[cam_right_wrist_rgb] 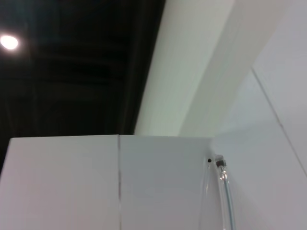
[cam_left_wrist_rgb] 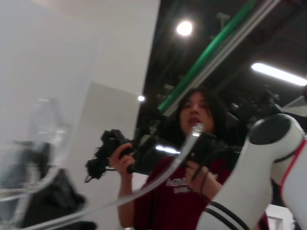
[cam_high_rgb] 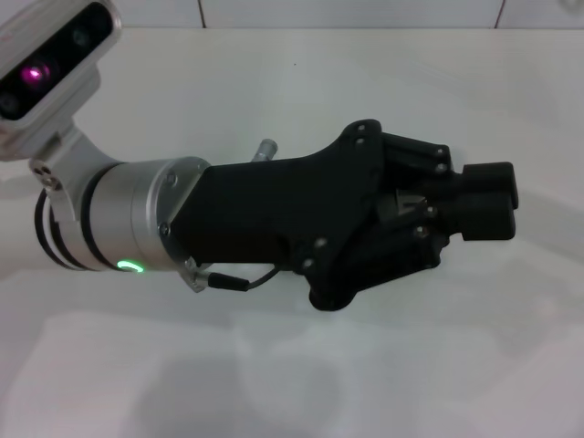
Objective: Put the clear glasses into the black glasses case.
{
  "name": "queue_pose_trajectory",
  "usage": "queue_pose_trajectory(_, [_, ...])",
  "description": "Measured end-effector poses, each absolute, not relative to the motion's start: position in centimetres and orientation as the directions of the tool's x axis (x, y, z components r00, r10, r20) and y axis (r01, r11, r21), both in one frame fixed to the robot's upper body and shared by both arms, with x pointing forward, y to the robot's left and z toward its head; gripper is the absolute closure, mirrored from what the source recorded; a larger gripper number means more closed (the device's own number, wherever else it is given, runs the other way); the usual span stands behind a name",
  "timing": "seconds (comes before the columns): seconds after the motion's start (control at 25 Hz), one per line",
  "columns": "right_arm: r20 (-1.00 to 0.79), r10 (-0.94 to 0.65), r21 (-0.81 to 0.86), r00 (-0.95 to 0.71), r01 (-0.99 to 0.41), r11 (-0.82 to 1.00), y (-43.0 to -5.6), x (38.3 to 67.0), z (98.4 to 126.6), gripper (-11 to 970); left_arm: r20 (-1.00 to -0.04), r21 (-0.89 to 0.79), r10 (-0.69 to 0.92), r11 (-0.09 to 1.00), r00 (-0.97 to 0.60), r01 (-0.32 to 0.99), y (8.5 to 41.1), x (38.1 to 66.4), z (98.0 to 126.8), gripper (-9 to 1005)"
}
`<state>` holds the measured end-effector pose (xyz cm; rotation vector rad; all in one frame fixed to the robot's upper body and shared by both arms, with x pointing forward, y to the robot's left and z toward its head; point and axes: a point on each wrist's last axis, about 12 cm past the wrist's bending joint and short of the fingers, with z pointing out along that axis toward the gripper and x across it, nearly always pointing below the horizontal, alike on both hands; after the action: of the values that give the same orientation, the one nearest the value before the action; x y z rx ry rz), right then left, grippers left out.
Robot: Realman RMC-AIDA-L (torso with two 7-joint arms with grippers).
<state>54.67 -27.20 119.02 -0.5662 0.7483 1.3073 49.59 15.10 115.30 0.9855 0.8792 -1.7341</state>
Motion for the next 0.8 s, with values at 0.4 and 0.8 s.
queue_pose_trajectory(0.4, [-0.844, 0.536, 0.085, -0.015, -0.991, 0.106, -23.5, 55.3, 117.5, 864, -0.871, -0.073, -0.448, -0.286, -0.201, 0.955, 15.4, 49.6, 115.9, 873])
queue_pose_trajectory(0.8, [-0.877, 0.477, 0.1, -0.052, -0.992, 0.076, -22.1, 55.4, 116.8, 864, -0.844, -0.104, -0.497, -0.213, -0.199, 0.972, 16.2, 50.1, 115.5, 873])
